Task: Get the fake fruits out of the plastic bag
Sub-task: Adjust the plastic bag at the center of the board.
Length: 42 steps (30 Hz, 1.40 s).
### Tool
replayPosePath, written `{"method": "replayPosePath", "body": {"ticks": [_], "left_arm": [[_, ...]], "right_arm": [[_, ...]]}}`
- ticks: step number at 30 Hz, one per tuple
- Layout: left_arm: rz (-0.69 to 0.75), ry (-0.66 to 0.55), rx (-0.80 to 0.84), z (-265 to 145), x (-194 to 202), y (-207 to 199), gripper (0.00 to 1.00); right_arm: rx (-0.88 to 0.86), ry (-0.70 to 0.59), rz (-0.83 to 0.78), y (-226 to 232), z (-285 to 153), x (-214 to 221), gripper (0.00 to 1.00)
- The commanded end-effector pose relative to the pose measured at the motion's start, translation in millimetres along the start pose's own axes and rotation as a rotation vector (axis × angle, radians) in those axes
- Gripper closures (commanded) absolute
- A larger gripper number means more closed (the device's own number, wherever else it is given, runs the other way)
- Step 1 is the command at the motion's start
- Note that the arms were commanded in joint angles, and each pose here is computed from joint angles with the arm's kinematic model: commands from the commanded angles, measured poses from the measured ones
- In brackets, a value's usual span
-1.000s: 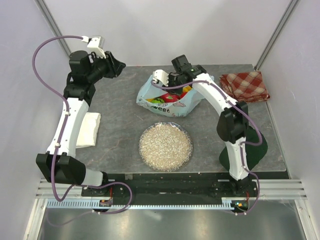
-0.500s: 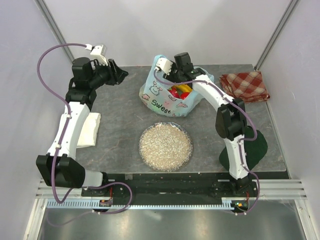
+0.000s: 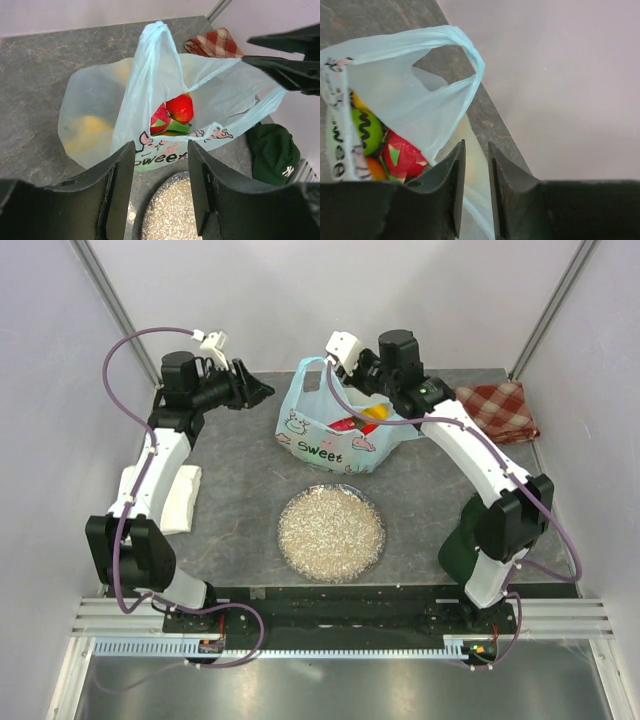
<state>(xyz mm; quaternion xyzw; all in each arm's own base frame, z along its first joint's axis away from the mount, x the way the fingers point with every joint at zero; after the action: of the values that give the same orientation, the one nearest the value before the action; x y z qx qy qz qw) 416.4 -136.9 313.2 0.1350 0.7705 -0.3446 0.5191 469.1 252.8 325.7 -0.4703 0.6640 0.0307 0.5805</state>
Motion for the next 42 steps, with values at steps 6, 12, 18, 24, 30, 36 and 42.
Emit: {"method": "replayPosePath", "body": {"ticks": [6,12,18,24,30,36,42], "left_arm": [[0.047,-0.085,0.052,-12,-31,-23,0.46],[0.077,-0.087,0.035,-22,-26,-25,0.46],[0.066,-0.074,0.024,-23,-17,-22,0.46],[0.074,-0.063,0.023,-27,-13,-23,0.46],[0.059,-0.026,0.030,-27,0,-23,0.46],[0.026,0.009,0.017,-22,17,-14,0.46],[0.004,0.037,0.014,-18,30,-9,0.46]], "right_arm": [[-0.413,0.241,0.097,72,22,67,0.94],[-0.444,0.375,0.089,85,26,105,0.99],[-0.397,0.505,0.039,78,29,143,1.00],[-0.283,0.554,0.034,56,73,171,0.89],[-0.107,0.412,0.053,9,107,151,0.32],[-0.078,0.251,0.148,-19,118,135,0.11],[-0.150,0.242,0.183,-11,118,150,0.18]]}}
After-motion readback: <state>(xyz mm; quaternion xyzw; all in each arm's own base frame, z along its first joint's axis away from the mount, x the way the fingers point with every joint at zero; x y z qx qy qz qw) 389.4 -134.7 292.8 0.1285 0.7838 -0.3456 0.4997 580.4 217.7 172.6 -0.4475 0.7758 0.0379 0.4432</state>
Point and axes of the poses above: each gripper's point midway between its finger pads, its own z axis out along the fingers, its own y axis along the line the jaws close on, x = y × z, the point moved 2 cm from there along -z, back along the fingers, and after that the axes turned 4 degrees about z, right-handed, at the moved point
